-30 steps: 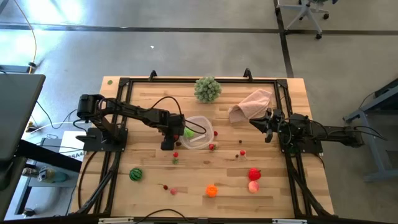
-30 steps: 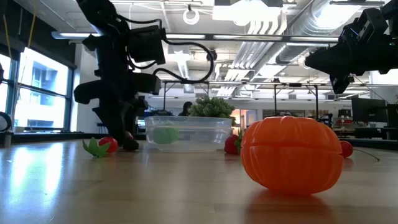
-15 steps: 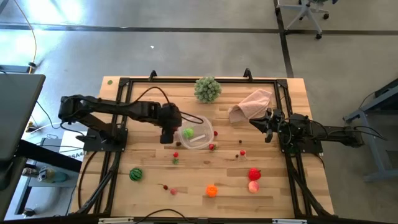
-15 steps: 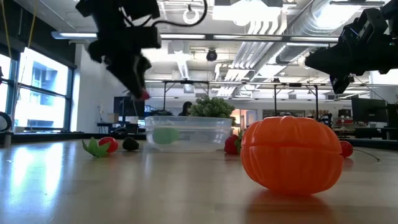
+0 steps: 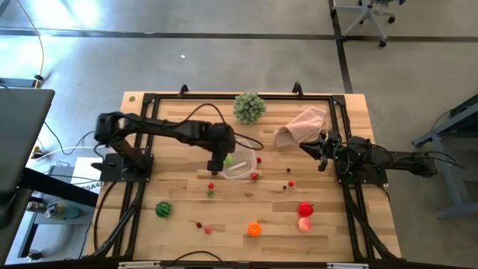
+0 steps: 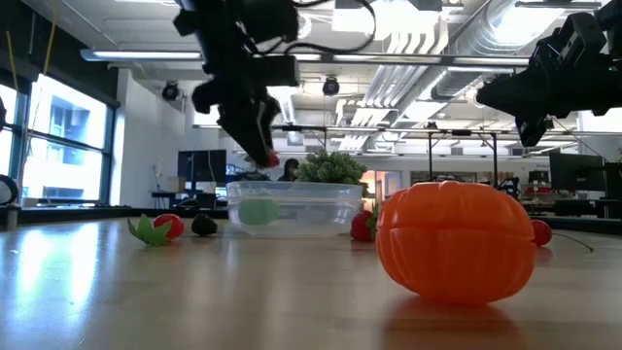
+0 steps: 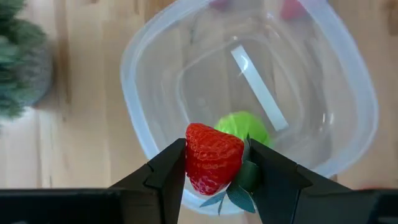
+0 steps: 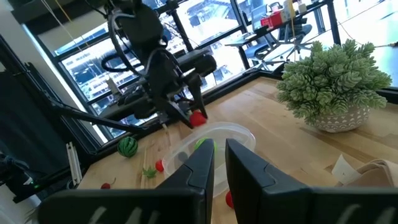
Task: Pick and placing Produce into tupperware
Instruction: Put the red strawberry into the transparent bin
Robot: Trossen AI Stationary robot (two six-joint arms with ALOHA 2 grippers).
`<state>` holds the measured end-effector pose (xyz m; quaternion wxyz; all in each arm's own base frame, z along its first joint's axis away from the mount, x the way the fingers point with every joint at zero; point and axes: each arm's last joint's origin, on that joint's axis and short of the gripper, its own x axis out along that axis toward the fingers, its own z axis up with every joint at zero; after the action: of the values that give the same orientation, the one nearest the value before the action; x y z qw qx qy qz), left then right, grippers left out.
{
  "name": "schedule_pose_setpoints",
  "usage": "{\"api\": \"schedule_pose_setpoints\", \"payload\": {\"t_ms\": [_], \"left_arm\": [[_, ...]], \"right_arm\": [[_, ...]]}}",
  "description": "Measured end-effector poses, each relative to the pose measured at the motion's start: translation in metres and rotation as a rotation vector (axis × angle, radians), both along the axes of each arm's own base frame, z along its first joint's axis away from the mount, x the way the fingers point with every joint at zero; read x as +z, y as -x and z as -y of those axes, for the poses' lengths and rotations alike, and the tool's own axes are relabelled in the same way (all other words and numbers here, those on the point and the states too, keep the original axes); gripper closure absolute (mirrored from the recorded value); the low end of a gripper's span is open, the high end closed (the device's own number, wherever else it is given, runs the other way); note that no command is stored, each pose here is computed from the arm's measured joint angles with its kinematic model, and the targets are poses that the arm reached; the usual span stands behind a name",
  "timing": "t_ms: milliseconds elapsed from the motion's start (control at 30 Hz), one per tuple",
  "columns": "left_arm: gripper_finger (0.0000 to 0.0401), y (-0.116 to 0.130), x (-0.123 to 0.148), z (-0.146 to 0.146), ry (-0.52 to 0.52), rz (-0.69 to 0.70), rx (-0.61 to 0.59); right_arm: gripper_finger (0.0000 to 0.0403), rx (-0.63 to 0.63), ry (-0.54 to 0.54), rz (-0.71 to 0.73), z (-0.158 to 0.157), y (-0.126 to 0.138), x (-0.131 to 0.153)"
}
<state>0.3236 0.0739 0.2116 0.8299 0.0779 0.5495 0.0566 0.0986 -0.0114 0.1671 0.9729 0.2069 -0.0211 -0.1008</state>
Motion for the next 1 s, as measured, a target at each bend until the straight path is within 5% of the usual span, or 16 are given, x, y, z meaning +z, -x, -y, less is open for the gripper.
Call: {"api": "schedule_pose_setpoints", "payload": {"t_ms": [300,1000], "left_arm": [[0.0251,-0.031,-0.015,-0.014,-0.017,-0.039,-0.020],[0.0251,-0.038,-0.034,-0.024,0.040,-0.049,-0.037]], "right_arm": [[0.0373,0.001,0.000,0.000,0.000,0.000,0.000],[0.0373,0.001,0.000,0.000,0.000,0.000,0.000]]}}
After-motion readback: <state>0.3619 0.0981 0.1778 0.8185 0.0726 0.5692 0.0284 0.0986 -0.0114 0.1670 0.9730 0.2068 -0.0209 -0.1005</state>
